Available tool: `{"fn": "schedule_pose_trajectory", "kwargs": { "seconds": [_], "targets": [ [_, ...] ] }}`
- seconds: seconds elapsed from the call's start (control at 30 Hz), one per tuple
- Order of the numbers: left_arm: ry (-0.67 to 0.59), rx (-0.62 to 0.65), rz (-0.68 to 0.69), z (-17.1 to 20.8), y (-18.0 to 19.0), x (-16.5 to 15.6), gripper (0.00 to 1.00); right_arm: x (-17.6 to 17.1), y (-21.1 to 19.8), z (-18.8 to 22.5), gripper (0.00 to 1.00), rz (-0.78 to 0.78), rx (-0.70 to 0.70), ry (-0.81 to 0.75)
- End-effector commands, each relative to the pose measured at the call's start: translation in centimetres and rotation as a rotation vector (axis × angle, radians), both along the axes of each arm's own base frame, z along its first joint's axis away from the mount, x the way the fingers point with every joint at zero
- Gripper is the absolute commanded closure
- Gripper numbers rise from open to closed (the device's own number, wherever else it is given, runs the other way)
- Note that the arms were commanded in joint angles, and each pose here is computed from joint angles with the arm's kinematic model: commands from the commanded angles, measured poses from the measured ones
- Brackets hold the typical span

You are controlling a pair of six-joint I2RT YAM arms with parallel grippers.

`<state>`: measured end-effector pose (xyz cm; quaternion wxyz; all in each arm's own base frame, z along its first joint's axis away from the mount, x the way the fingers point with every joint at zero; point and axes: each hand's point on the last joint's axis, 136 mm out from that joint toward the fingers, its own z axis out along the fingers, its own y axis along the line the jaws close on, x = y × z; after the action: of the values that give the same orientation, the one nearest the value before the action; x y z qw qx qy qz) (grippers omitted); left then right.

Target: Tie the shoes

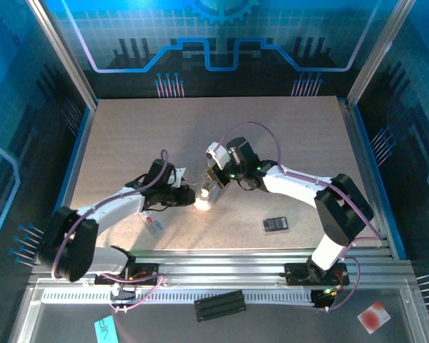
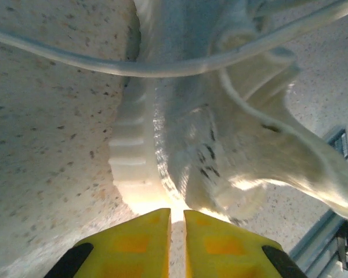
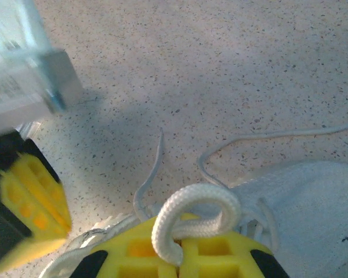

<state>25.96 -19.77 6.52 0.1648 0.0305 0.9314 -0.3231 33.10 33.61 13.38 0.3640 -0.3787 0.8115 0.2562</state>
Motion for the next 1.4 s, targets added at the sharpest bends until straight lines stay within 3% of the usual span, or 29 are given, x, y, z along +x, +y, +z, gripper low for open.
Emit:
{"fn": "schedule_pose_trajectory", "kwargs": {
  "seconds": [0.0,0.17,0.3,0.47,0.63,0.83,0.93,1.03,1.13,1.3,1.37],
  "targets": [
    [-0.056,-0.037,0.0,-0.1,-2.8,1.1,0.87,0.5,0.0,3.7,1.0,-0.004,0.032,-0.042],
    [-0.106,-0.059,-0.076,0.7,-7.1,0.8,0.86,0.2,-0.4,4.1,1.0,0.008,-0.007,-0.036],
    [-0.108,-0.07,-0.134,1.5,-8.5,0.2,0.85,0.2,-1.0,3.4,1.0,0.002,-0.063,-0.026],
    [-0.101,0.012,-0.203,2.9,-6.0,-1.6,0.71,0.4,-1.3,1.9,1.0,0.004,-0.103,0.007],
    [-0.048,0.006,-0.156,4.4,-1.8,-1.7,0.68,0.5,-0.1,1.4,1.0,0.036,-0.083,0.041],
    [-0.121,0.088,0.036,6.2,4.2,3.7,0.71,0.9,0.4,1.3,1.0,0.037,-0.085,0.055],
    [-0.063,0.152,0.061,6.3,5.4,7.7,0.71,0.8,0.4,1.3,1.0,0.036,-0.094,0.062],
    [0.041,0.231,0.087,4.7,5.6,11.3,0.7,0.6,0.1,1.2,1.0,0.026,-0.113,0.064],
    [0.094,0.223,0.072,2.9,4.3,13.4,0.69,0.5,-0.4,1.0,1.0,0.009,-0.131,0.069],
    [0.113,0.152,0.054,1.3,2.9,14.4,0.67,0.4,-0.7,0.7,1.0,-0.001,-0.143,0.083],
    [0.084,0.154,-0.023,1.4,2.6,14.2,0.65,0.0,-0.6,0.6,1.0,0.014,-0.129,0.087]
  ]
}}
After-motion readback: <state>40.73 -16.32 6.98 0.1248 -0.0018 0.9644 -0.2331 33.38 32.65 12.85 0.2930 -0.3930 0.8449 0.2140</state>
